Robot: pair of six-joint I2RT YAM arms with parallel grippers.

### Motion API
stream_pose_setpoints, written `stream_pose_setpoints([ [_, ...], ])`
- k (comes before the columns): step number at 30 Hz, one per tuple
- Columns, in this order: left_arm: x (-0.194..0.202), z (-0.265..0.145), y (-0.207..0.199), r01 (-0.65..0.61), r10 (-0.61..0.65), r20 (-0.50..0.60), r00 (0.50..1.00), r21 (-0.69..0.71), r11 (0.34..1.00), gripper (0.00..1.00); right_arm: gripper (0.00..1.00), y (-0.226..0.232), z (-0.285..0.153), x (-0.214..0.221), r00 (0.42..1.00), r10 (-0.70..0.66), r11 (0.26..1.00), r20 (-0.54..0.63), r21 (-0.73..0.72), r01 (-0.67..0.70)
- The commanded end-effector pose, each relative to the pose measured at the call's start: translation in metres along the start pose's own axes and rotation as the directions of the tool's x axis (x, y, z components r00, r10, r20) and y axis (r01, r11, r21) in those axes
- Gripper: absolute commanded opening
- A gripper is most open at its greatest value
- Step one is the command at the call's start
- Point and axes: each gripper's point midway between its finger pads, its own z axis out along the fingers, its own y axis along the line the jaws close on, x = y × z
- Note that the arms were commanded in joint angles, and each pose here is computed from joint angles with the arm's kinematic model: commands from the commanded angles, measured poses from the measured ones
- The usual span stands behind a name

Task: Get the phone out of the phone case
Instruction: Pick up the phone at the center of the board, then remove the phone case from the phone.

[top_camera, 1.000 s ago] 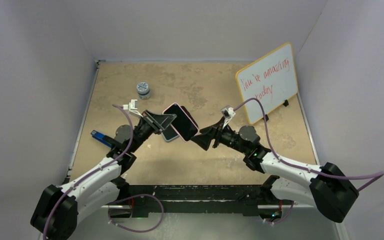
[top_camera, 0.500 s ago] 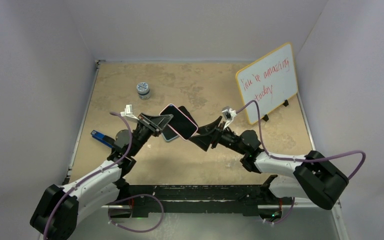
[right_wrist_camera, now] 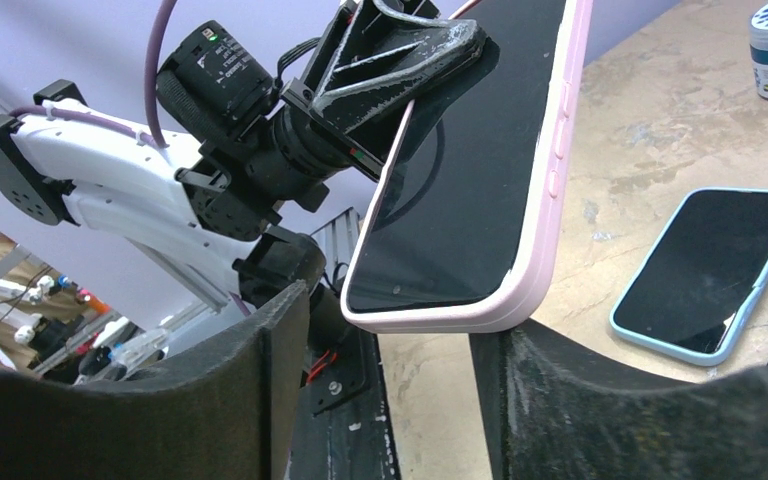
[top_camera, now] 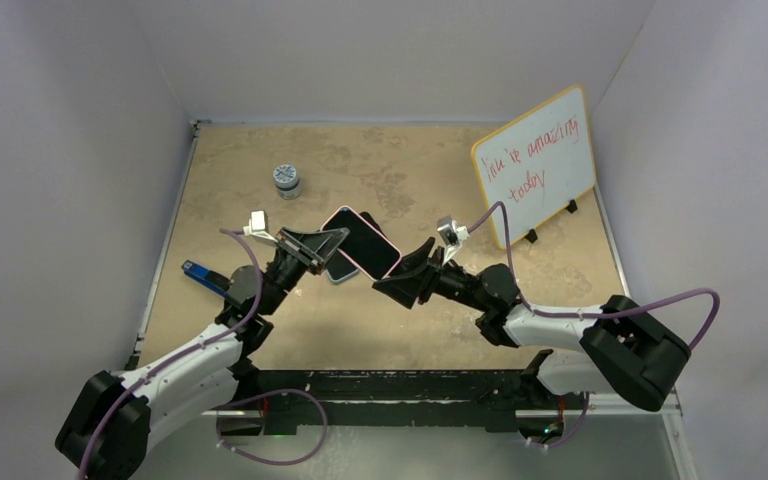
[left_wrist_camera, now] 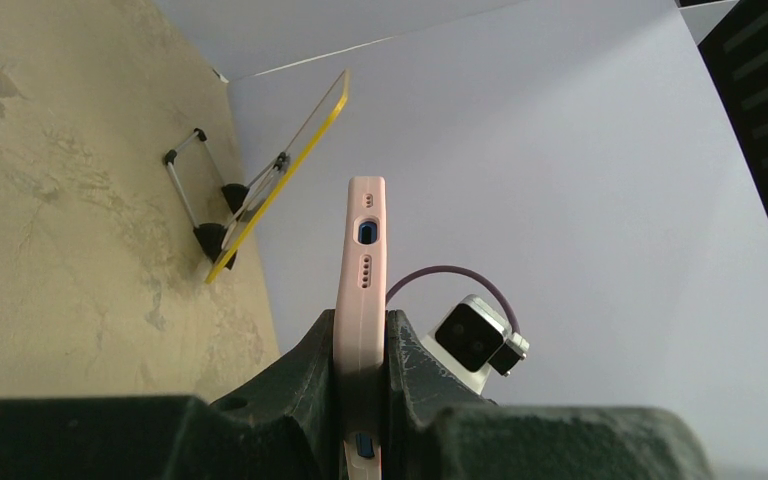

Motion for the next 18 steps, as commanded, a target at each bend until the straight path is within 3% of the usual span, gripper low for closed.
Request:
stream_pose_setpoints([
  [1,-0.007,-0.002,-0.046,0.033,-0.037,0.028,0.999,0.153,0.988,0.0,0.57,0.017,0.008,-0.02,0.995,-0.079,0.994,0.066,-0.07,0.083],
  [10,0.008,-0.001,-0.043,0.017,-0.012,-0.037,0.999,0.133,0.991,0.0,0.47,0.01,0.01,-0.024,0.991,-0.11,0.993,0.081,-0.037,0.113],
  [18,0.02,-0.001,-0.029,-0.047,0.055,-0.102,0.993,0.084,0.995,0.0,0.18,0.004,0.01,-0.011,0.98,-0.198,0.979,0.013,-0.038,0.199],
])
